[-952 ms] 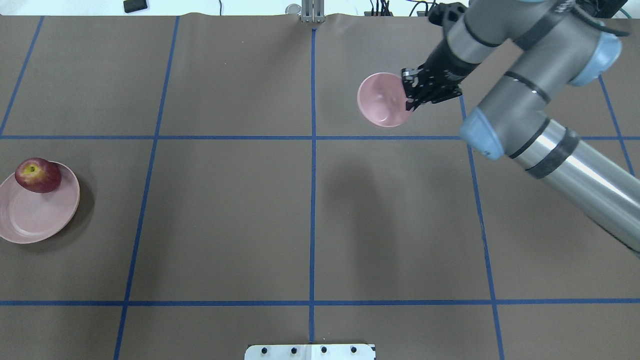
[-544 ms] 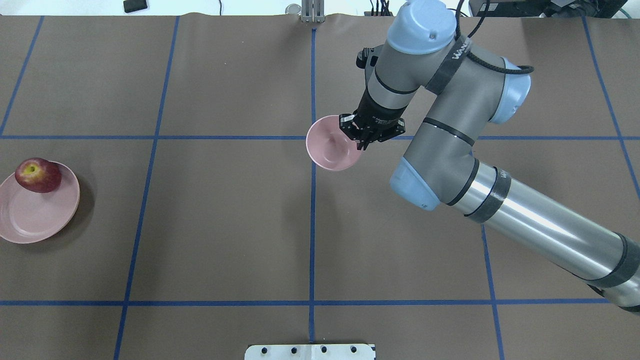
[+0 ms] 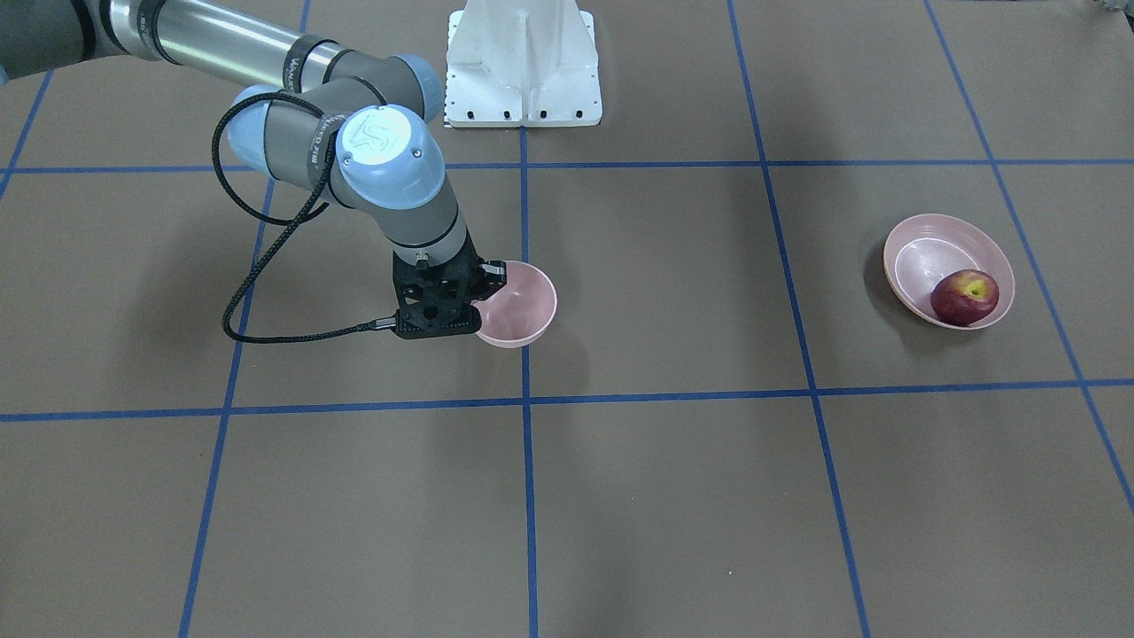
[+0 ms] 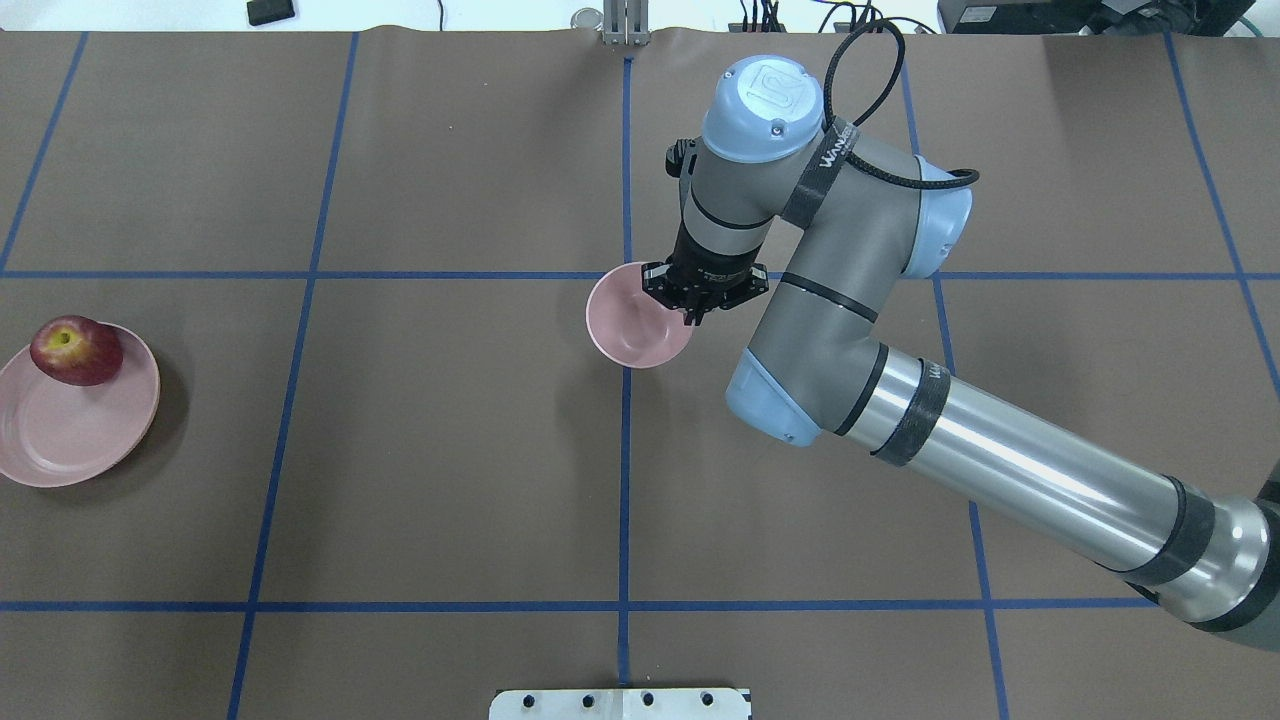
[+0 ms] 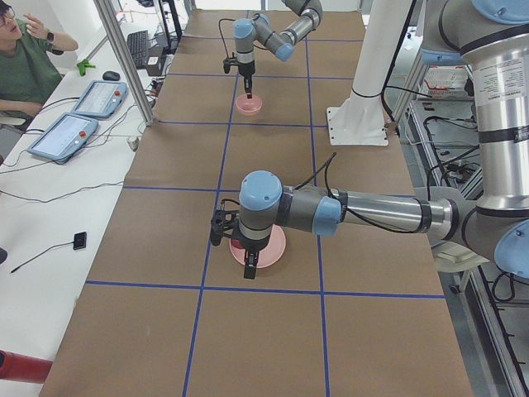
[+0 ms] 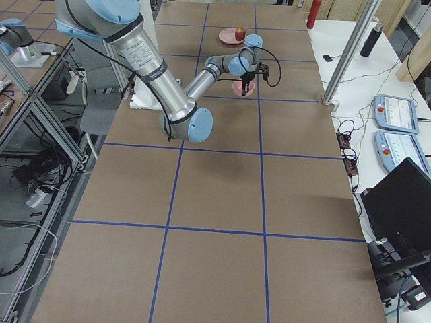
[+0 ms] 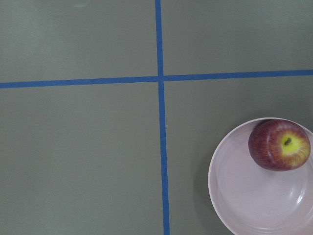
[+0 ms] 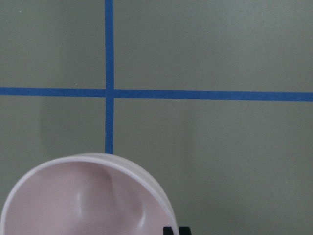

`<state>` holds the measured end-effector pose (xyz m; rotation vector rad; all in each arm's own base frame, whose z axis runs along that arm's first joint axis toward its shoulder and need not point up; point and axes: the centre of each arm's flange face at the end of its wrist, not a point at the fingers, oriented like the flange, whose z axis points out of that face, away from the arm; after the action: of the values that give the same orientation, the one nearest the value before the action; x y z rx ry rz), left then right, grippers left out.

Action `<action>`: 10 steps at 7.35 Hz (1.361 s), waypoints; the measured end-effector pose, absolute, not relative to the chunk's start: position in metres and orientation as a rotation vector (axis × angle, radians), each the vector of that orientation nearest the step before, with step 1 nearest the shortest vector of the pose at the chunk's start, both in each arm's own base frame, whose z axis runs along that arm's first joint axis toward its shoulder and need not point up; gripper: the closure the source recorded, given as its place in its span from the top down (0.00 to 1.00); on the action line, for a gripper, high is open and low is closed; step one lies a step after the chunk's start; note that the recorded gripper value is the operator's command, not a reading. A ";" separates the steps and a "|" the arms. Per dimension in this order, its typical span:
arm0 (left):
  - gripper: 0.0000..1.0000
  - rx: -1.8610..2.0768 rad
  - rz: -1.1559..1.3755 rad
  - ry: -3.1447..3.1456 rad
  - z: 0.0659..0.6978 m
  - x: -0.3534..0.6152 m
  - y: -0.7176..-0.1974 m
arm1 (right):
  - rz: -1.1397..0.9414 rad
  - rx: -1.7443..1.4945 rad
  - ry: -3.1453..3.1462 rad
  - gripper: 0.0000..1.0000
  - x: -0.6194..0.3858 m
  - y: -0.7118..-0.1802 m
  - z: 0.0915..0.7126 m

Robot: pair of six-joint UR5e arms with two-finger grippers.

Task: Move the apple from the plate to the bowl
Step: 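Carry the pink bowl with the right gripper to the table center and set it down, then open the right gripper and lift it away from the bowl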

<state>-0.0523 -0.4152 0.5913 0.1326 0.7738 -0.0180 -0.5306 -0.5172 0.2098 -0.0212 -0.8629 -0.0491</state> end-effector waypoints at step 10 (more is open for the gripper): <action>0.98 0.163 -0.043 0.782 0.566 -0.051 -0.430 | 0.013 0.079 -0.902 1.00 -0.477 -0.557 0.234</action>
<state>-0.0513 -0.4298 0.5660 0.1627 0.7821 -0.0426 -0.4771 -0.5568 0.2345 0.0791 -0.9023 0.0127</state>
